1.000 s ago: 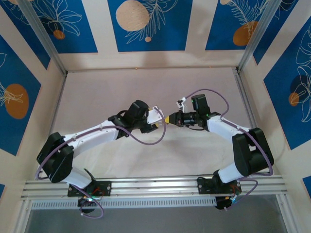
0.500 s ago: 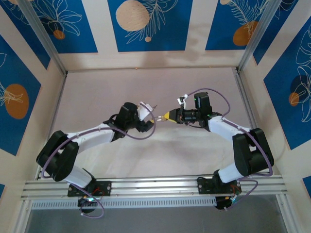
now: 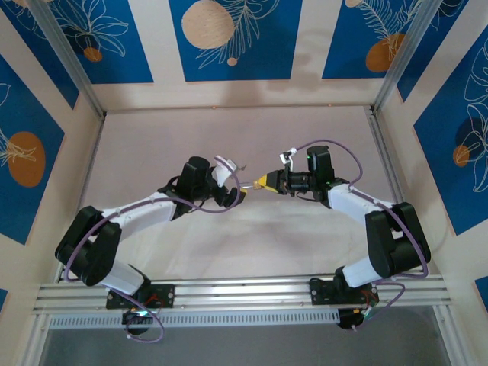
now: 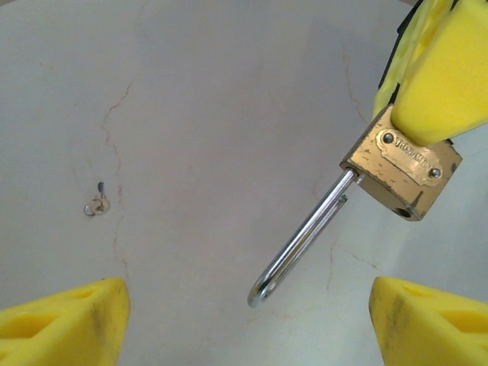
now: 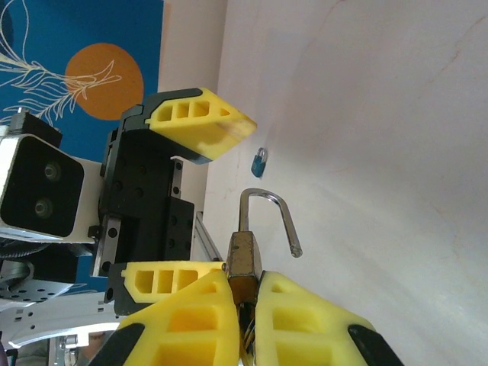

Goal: Unlock with the key

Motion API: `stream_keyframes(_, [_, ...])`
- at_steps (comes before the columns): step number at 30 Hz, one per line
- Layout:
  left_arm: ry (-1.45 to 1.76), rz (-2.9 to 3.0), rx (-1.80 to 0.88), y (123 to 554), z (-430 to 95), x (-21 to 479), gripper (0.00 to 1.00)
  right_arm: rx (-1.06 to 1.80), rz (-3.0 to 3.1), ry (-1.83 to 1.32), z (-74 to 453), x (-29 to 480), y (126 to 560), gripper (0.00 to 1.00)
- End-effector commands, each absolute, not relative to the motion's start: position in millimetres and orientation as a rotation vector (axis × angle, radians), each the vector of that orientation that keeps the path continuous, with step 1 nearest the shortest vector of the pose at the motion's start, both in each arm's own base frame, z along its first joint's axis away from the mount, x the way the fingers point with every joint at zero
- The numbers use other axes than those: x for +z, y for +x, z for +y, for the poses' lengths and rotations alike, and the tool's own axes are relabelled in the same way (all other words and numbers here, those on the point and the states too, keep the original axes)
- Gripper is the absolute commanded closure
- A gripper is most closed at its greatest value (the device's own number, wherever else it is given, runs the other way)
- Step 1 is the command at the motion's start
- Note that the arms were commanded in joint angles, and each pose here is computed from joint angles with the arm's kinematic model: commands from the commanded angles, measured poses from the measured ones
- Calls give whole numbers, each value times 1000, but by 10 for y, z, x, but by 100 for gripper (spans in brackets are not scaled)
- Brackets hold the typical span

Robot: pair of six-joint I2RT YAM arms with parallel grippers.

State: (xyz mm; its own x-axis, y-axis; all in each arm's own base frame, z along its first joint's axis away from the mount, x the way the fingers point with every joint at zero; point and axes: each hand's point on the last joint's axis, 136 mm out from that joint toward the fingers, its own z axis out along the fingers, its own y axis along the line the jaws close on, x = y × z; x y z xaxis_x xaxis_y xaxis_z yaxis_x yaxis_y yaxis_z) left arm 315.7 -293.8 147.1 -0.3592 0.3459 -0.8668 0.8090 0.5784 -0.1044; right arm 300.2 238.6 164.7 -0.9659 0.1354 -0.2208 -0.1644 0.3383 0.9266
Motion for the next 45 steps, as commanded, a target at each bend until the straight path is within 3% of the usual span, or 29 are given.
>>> stream_keyframes(1, [902,1937,-716,3226,-2980,1554,19,1727,2306,-64,2394,1780,2928,92])
stream_keyframes(25, [706,1954,-434,3573,-2647,1504,24,1785,2345,-10,2546,1700,2913,92])
stream_keyframes(45, [566,1898,-379,3347,-2268,1855,20,1444,2479,123,2024,1102,3788,91])
